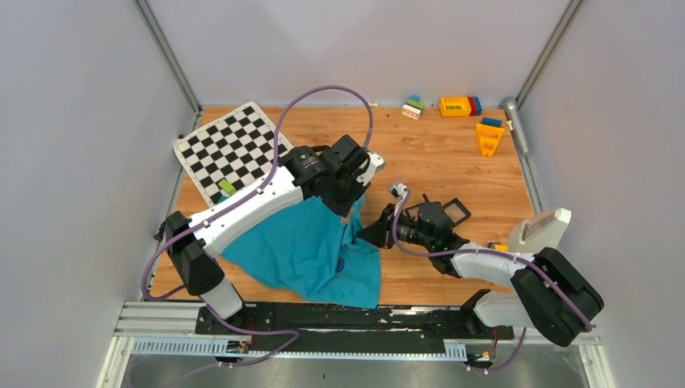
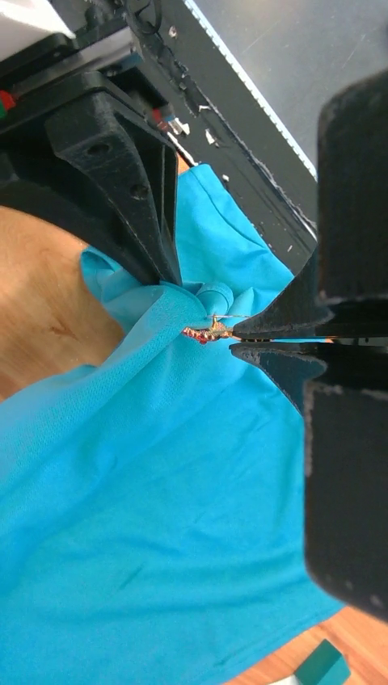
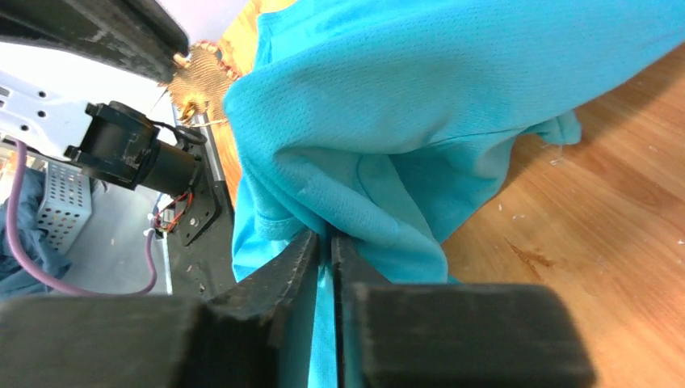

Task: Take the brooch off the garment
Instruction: Remove the brooch from the clothes.

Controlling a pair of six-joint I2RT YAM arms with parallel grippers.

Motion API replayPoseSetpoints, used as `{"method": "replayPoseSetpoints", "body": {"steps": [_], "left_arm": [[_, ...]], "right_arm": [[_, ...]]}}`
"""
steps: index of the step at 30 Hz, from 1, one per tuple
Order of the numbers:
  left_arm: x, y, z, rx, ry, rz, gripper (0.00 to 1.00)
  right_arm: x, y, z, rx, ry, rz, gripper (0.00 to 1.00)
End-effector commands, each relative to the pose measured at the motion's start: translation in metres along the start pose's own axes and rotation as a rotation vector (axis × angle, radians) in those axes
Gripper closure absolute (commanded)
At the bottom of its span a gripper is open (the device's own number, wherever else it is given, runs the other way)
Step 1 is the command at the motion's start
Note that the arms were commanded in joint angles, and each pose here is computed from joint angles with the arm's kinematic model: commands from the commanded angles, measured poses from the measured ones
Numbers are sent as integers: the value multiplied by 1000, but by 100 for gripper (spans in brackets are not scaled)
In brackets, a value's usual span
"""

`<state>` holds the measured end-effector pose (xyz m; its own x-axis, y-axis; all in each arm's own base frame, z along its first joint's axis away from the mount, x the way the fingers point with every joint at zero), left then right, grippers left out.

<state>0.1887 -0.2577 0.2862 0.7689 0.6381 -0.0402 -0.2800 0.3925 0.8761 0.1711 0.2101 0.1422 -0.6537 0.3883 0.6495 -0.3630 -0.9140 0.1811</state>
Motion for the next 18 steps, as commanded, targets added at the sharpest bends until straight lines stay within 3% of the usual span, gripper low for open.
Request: {"method": "replayPoseSetpoints", "body": {"steps": [1, 9, 12, 18], "left_arm": [[6, 4, 9, -66, 23, 94, 100], [23, -14, 10, -53, 180, 382, 100], [24, -20, 15, -100, 212, 389, 100], [16, -24, 26, -308, 274, 273, 100]], "right_arm": [[18, -2, 21, -77, 74, 72, 98], [50, -5, 12, -67, 202, 85, 100], [57, -11, 6, -8, 219, 133, 100], [59, -24, 3, 127, 184, 171, 93]]}}
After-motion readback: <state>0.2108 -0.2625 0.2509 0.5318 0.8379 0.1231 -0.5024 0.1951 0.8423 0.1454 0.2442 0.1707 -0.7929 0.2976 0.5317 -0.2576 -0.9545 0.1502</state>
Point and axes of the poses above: each gripper's point midway between its finger pads, its own y axis back along the fingers, its own x axis along the line the jaws close on, z = x × y, the point moved 9 cm from there along y, back along the fingers, and after that the axes turned 4 degrees about -y, right-handed, at the moved point
